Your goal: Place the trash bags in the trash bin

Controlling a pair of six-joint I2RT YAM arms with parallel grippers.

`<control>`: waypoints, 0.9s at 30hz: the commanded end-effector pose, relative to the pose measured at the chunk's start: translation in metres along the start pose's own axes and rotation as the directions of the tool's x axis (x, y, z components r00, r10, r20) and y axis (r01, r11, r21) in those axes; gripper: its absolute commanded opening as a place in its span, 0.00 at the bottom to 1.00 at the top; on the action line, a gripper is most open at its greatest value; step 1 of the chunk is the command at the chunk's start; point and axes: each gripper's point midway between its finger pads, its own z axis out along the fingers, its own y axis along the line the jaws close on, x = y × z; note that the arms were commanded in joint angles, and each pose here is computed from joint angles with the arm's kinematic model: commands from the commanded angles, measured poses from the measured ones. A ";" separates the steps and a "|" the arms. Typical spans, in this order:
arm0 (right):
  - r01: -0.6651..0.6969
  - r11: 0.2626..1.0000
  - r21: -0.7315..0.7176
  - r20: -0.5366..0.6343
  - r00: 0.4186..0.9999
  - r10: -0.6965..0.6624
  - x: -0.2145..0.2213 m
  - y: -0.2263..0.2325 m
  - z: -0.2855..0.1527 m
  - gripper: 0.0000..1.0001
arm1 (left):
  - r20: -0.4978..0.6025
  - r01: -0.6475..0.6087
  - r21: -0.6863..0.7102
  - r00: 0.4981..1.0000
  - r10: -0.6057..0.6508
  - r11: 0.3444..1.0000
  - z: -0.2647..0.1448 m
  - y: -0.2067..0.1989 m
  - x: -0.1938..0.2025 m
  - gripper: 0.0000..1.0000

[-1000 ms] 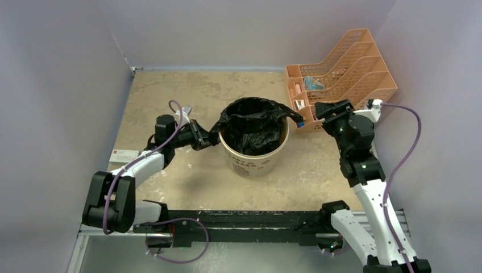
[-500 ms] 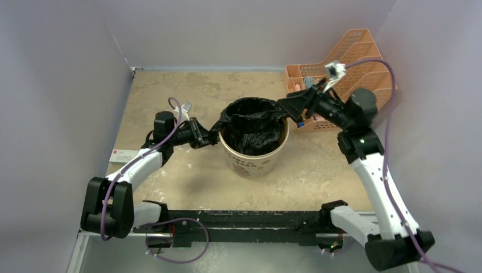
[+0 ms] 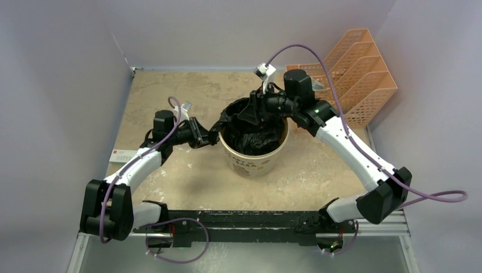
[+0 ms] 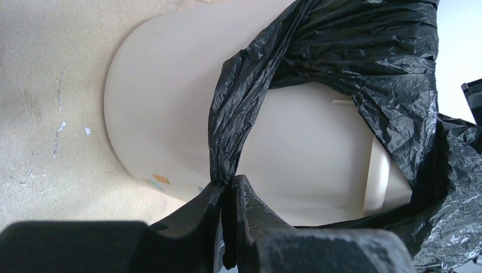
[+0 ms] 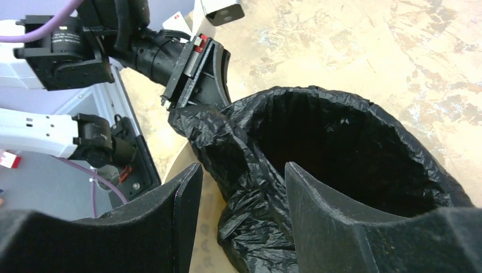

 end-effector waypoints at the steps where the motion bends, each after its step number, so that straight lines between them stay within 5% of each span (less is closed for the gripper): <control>1: 0.091 0.995 -0.037 -0.018 0.996 -0.092 -0.008 0.005 0.002 0.58 | 0.040 -0.089 0.035 0.995 0.088 0.995 -0.005 -0.022 -0.014 0.11; 9: 0.083 0.994 -0.067 -0.053 0.995 -0.087 0.003 0.001 0.014 0.51 | 0.036 -0.099 0.046 0.995 0.097 0.994 -0.006 -0.026 -0.014 0.12; 12: 0.083 0.989 -0.122 -0.045 0.995 -0.089 0.002 0.013 0.009 0.16 | 0.041 -0.104 0.047 0.994 0.102 0.994 -0.007 -0.027 -0.014 0.12; 14: 0.079 0.983 -0.166 -0.051 0.995 -0.088 0.007 0.023 0.002 0.01 | 0.041 -0.103 0.043 0.994 0.101 0.994 -0.008 -0.028 -0.015 0.12; 27: 0.012 0.958 -0.287 -0.093 0.995 -0.040 0.080 0.068 -0.051 0.00 | 0.085 -0.115 0.003 0.990 0.114 0.993 -0.010 -0.031 -0.026 0.09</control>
